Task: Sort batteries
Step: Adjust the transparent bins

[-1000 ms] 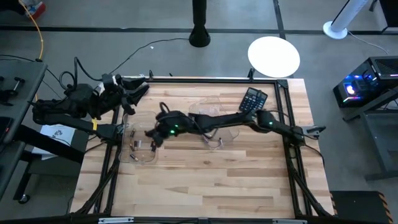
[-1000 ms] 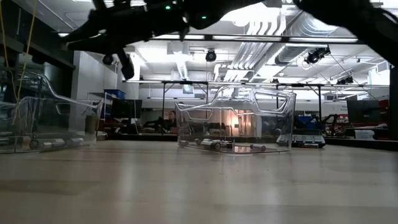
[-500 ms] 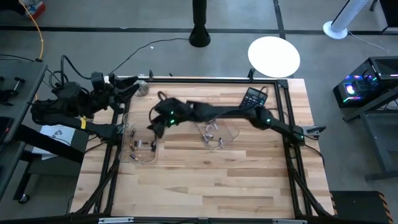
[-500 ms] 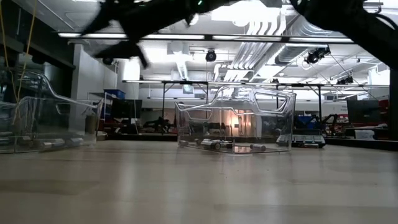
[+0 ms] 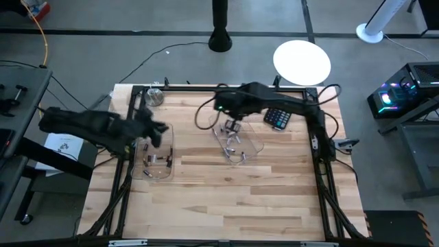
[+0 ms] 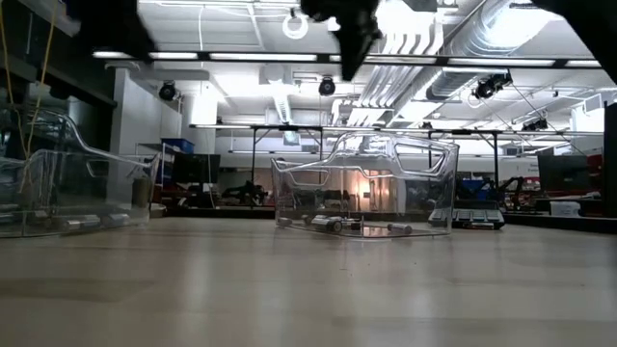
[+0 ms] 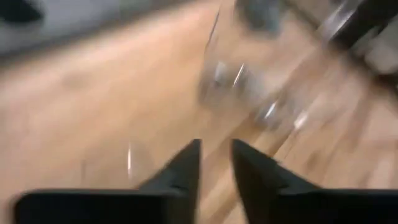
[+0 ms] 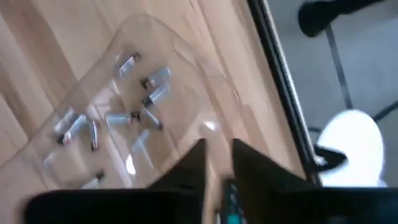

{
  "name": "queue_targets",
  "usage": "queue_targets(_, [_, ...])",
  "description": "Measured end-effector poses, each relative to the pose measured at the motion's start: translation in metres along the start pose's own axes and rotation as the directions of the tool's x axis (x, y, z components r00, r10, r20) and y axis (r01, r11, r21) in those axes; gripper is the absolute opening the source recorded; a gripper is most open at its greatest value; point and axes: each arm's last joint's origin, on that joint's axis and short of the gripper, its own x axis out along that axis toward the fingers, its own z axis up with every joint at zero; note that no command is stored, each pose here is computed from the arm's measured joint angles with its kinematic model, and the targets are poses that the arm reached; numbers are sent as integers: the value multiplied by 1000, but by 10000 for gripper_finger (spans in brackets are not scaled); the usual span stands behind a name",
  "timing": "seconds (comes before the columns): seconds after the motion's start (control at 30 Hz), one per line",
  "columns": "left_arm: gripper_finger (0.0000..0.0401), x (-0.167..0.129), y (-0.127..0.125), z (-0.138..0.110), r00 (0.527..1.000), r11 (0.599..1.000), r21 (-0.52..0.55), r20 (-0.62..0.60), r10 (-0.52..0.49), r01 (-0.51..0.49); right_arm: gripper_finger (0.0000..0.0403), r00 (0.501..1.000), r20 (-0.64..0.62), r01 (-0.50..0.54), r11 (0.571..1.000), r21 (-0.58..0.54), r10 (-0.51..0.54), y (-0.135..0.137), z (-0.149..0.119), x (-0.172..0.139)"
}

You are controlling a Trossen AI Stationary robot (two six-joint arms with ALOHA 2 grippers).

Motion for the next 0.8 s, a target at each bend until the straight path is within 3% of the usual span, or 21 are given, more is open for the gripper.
queue_targets(0.03, [59,10,0,-10,998,1000,-4,-62,28,-29,34,1000,9,10,1000,11,-10,-4,-3,-6])
queue_targets(0.1, [16,29,1,-30,980,996,-18,-182,85,-90,13,999,50,6,999,46,-8,-14,-14,-23])
queue_targets(0.2, [12,49,6,-54,930,978,-23,-316,189,-206,7,997,67,32,990,137,-41,-33,-39,-45])
queue_targets(0.3, [2,59,12,-67,883,949,-9,-369,288,-314,4,995,64,61,966,252,-80,-48,-75,-57])
queue_targets(0.5, [1,81,19,-74,845,925,60,-387,369,-376,2,995,81,13,862,506,-63,-54,-162,-71])
queue_targets(0.67, [0,108,20,-64,861,931,105,-357,363,-350,0,981,185,-164,741,651,54,-38,-220,-68])
queue_targets(0.8, [0,135,24,-57,858,935,156,-374,353,-317,0,952,272,-293,659,693,137,-21,-247,-60])
